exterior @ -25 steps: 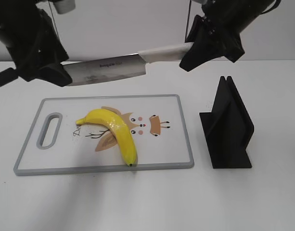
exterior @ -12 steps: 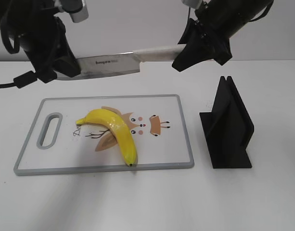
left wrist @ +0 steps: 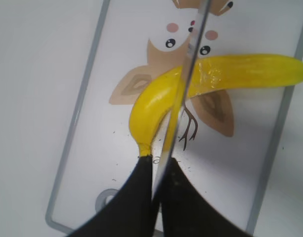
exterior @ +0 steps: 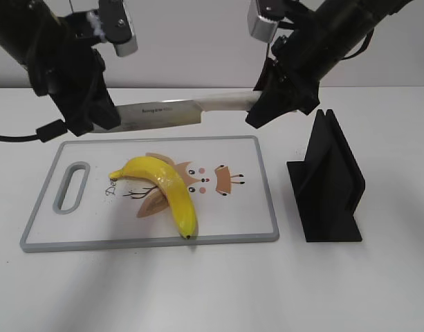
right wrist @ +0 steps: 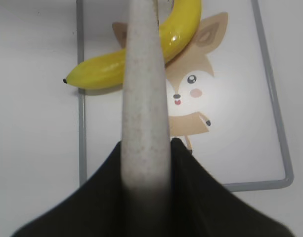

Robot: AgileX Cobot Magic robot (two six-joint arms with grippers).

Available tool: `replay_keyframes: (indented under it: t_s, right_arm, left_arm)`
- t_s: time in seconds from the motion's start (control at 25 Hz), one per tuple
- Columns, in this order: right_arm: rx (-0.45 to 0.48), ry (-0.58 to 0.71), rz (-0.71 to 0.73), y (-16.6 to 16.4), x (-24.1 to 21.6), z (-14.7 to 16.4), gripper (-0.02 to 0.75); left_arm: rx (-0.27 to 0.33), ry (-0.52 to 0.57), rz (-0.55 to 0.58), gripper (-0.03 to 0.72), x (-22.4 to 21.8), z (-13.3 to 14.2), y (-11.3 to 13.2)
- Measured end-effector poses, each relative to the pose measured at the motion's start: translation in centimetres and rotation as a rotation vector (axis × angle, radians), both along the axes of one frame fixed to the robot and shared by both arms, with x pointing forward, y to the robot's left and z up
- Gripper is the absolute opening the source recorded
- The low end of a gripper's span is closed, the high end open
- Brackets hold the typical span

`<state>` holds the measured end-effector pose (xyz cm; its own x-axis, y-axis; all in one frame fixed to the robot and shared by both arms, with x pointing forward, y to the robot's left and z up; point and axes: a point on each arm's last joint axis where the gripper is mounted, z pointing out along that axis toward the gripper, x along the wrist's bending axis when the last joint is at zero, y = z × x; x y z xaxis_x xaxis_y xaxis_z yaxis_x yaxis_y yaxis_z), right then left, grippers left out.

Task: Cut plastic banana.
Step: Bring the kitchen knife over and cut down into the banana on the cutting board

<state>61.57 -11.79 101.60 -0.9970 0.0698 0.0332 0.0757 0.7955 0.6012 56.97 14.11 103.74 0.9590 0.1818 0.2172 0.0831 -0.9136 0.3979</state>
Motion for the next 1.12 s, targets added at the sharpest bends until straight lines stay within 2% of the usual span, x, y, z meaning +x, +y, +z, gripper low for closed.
replay_keyframes:
  t_s: [0.16,0.28,0.36,0.44,0.68,0.92,1.12]
  right_arm:
    - [-0.068,0.054,-0.002,-0.2,0.6,-2.8,0.190]
    - [-0.121,0.112,-0.003,-0.2,1.4,-6.6,0.191]
    - [-0.156,0.155,-0.002,-0.2,1.8,-9.4,0.195]
    - [-0.171,0.186,-0.010,-0.5,2.1,-11.1,0.209]
    - [-0.182,0.190,-0.015,-0.7,2.3,-11.8,0.215]
    - [-0.187,0.132,-0.003,-0.5,2.1,-9.5,0.215]
    - [-0.161,0.041,0.015,-0.4,1.9,-4.5,0.212]
  left_arm:
    - [0.001,0.083,0.015,0.002,1.0,-3.3,-1.0]
    - [0.022,0.156,0.023,0.002,1.8,-7.3,-1.9]
    - [0.051,0.215,0.027,0.002,2.3,-10.8,-2.7]
    - [0.068,0.240,0.021,0.002,2.4,-11.7,-3.2]
    - [0.096,0.233,0.021,0.002,2.4,-11.7,-3.8]
    - [0.096,0.199,0.017,-0.005,1.8,-10.5,-3.8]
    - [0.078,0.091,-0.003,-0.014,0.9,-5.7,-3.4]
